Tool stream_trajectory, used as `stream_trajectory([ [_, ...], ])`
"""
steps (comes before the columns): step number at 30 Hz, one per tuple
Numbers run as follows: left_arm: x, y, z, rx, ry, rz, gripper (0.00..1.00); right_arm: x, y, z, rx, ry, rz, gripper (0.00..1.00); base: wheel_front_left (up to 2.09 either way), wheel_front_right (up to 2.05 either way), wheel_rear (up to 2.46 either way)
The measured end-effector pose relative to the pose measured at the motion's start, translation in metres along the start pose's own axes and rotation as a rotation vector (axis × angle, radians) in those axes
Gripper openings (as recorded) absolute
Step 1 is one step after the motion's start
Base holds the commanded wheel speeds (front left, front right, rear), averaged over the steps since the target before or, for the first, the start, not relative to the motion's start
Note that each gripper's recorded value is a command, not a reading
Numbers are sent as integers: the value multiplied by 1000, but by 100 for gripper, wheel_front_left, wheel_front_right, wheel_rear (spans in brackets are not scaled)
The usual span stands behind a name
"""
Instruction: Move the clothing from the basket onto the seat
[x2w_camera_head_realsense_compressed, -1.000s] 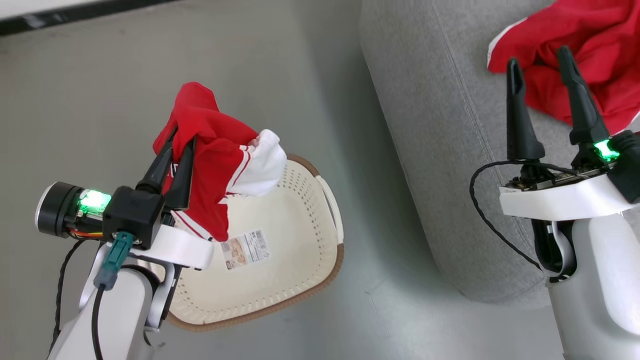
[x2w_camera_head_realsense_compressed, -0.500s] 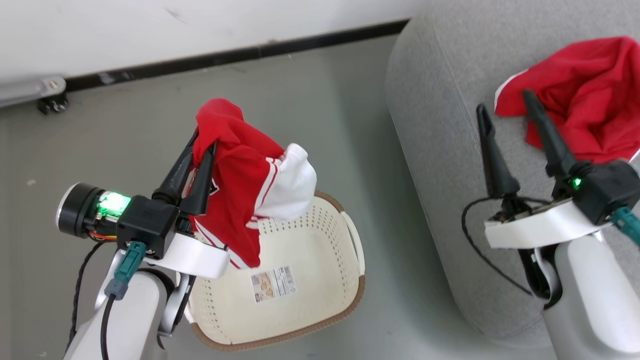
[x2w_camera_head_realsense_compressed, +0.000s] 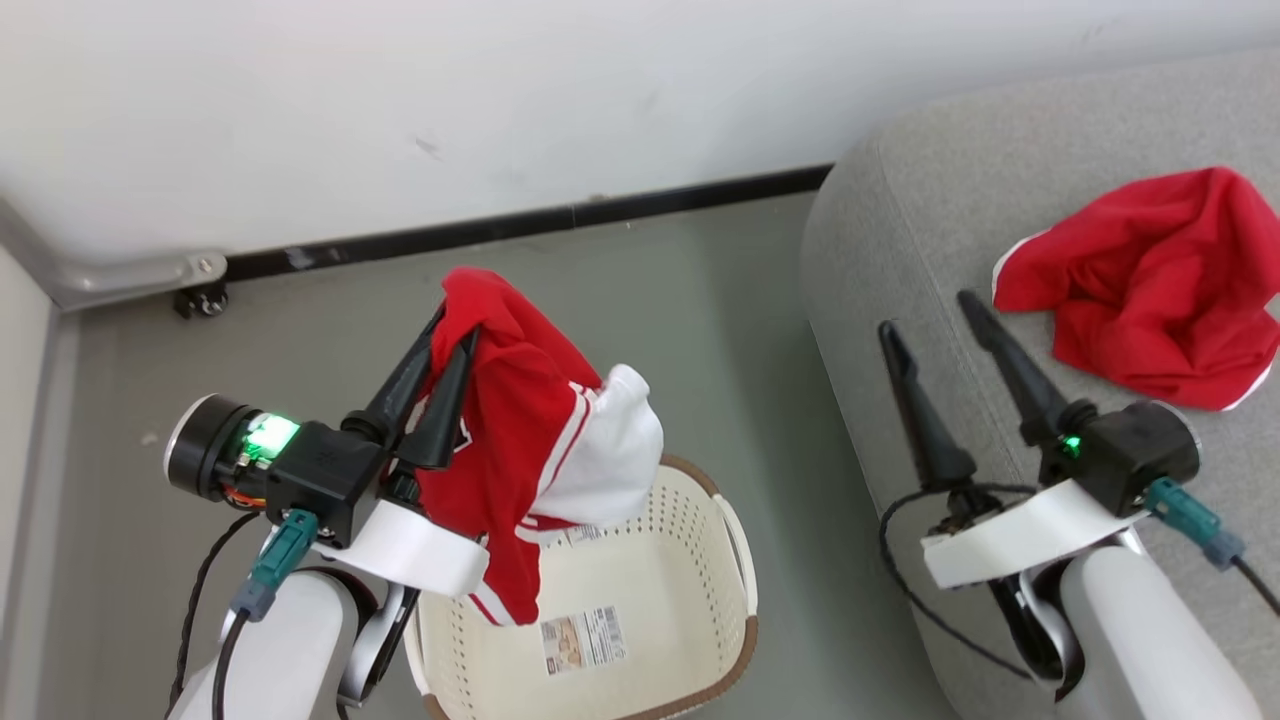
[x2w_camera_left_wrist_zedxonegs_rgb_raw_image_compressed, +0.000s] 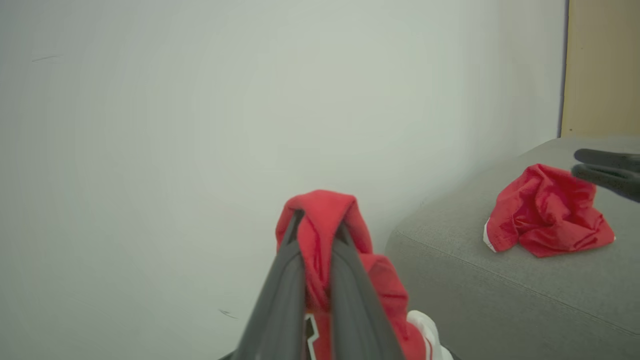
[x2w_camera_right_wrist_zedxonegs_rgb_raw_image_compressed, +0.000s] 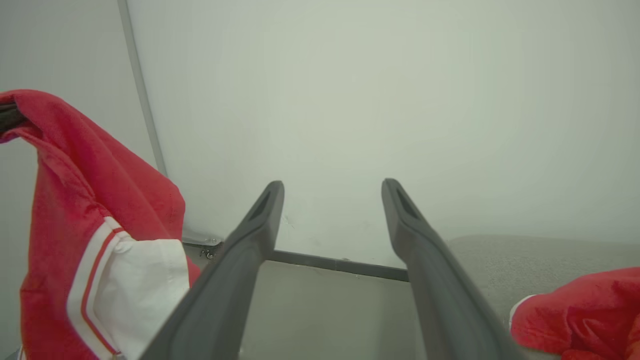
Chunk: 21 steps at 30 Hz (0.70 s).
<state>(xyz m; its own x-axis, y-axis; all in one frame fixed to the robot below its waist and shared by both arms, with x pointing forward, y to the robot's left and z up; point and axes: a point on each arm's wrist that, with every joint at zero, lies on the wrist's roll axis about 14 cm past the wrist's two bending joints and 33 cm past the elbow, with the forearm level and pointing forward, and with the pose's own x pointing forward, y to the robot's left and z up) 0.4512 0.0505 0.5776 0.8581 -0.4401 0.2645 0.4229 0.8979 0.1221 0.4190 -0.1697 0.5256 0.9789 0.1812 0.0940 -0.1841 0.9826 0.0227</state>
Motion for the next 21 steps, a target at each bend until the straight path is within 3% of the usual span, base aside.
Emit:
stream_trajectory([
  [21,-15,-33,71,88,-148,-165,0,-47,82,-22,-57,211,335,100,0,0,0],
])
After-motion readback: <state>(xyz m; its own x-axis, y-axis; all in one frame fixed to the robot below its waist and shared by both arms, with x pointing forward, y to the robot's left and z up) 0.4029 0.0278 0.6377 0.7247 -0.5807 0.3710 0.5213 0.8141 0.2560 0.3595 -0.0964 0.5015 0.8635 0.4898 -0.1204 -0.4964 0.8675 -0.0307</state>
